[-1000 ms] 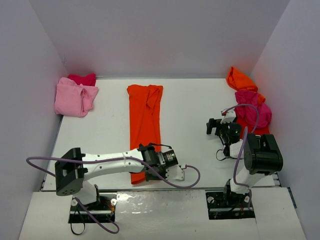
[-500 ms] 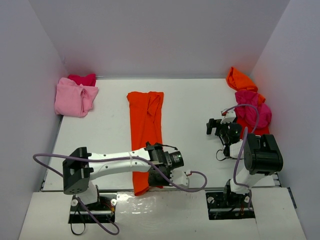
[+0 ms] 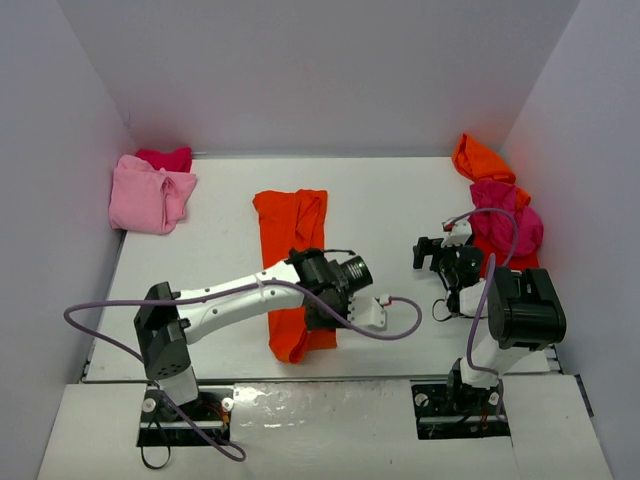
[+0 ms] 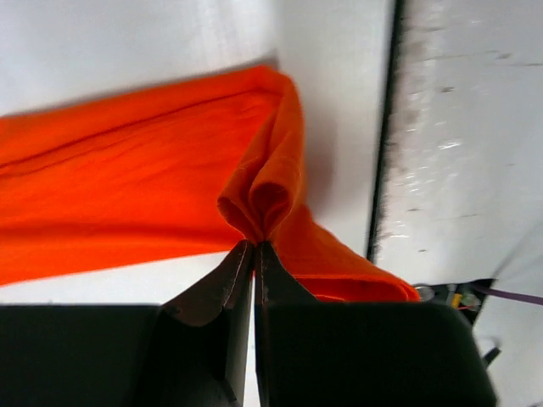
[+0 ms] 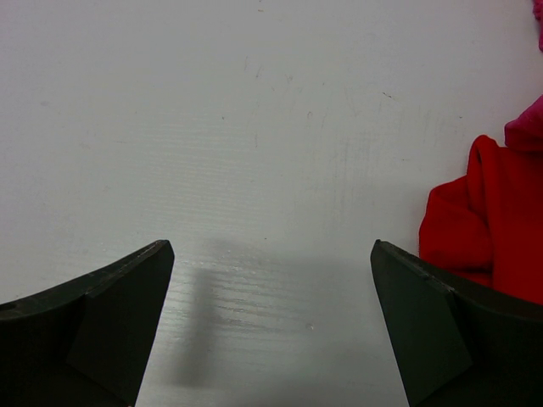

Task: Fold and stack the t-shirts
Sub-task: Fold the folded rectangular tshirt in 1/3 of the way

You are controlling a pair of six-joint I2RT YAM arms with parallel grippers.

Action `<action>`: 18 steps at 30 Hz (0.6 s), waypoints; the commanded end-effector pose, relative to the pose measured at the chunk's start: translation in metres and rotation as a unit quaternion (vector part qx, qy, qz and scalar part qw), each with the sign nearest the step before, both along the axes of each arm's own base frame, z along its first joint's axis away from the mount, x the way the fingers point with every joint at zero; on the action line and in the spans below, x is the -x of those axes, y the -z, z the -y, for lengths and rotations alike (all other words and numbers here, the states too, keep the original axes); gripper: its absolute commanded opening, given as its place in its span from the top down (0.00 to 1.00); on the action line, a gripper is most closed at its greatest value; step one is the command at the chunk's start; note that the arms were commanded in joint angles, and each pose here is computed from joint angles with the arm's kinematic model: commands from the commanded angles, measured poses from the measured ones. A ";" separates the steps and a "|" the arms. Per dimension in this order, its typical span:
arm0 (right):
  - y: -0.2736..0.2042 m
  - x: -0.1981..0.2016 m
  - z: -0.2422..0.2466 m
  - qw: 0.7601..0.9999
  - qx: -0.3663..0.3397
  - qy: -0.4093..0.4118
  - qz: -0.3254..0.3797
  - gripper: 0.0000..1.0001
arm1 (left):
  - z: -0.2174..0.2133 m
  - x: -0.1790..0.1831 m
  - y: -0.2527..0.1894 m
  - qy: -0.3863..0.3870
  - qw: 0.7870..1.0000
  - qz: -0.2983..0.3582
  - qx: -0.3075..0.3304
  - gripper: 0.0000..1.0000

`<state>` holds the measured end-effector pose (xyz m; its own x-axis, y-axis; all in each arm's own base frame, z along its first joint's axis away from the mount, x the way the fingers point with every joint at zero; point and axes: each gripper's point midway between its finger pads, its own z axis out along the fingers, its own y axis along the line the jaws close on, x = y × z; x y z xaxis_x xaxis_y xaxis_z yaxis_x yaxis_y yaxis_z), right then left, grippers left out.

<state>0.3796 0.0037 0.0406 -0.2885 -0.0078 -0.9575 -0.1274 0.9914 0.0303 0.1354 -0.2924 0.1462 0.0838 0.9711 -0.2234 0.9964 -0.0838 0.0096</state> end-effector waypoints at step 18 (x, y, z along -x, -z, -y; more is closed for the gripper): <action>-0.060 -0.024 0.003 0.993 0.019 0.004 0.116 0.00 | -0.037 -0.192 -0.018 -0.030 0.995 0.092 -0.012 1.00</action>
<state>0.3798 0.0029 0.0406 -0.2882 -0.0080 -0.9575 -0.1231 0.9920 0.0288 0.3085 -0.2534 0.1525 0.0064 0.9883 -0.1521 0.9852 0.0198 0.1705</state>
